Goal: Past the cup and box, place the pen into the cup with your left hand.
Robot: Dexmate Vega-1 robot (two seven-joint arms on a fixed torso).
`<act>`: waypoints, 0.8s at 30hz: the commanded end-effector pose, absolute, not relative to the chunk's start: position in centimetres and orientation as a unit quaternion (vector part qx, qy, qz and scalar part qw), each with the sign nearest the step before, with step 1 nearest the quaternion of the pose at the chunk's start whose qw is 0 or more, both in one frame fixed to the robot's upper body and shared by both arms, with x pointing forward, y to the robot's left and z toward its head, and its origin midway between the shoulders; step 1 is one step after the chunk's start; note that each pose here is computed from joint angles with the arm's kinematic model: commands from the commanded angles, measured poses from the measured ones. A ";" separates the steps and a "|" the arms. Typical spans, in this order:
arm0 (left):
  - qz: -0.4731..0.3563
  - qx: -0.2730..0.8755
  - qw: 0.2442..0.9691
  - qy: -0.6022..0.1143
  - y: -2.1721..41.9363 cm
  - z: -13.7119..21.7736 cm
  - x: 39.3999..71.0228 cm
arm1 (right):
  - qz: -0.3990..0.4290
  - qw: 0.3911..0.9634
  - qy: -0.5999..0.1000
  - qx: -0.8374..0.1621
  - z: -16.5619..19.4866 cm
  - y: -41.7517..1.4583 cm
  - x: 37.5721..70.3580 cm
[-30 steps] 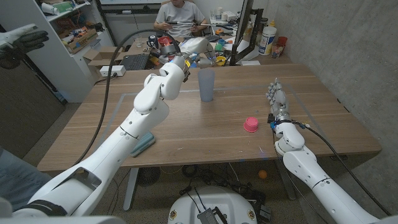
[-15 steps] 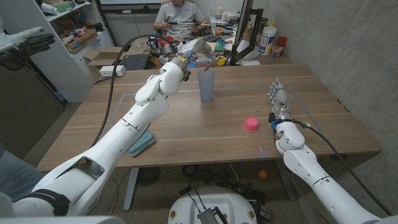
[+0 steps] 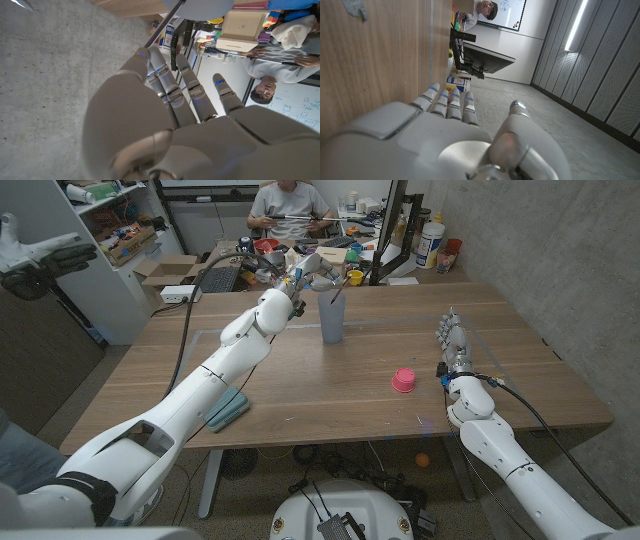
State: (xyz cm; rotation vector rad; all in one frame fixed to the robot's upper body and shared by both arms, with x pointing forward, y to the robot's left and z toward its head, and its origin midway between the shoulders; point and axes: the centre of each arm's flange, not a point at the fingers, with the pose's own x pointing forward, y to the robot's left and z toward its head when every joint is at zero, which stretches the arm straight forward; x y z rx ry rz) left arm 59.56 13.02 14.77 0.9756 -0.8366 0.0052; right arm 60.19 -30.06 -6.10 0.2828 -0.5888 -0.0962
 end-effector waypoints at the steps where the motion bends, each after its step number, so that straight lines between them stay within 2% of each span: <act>1: -0.012 0.406 0.837 -0.367 14.6 12.2 62.0 | -0.060 0.952 -0.265 0.142 -7.5 -31.2 60.3; 18: -0.015 0.416 0.833 -0.365 13.9 12.6 60.9 | -0.062 0.949 -0.272 0.148 -7.5 -31.9 59.6; 20: -0.014 0.388 0.841 -0.378 14.0 12.7 60.7 | -0.060 0.948 -0.275 0.150 -7.4 -31.9 59.6; 21: 0.001 0.348 0.844 -0.408 14.0 12.7 59.9 | -0.062 0.946 -0.281 0.152 -7.4 -31.9 59.3; 24: 0.029 0.323 0.829 -0.457 14.0 13.0 58.5 | -0.062 0.940 -0.296 0.157 -7.3 -32.0 59.0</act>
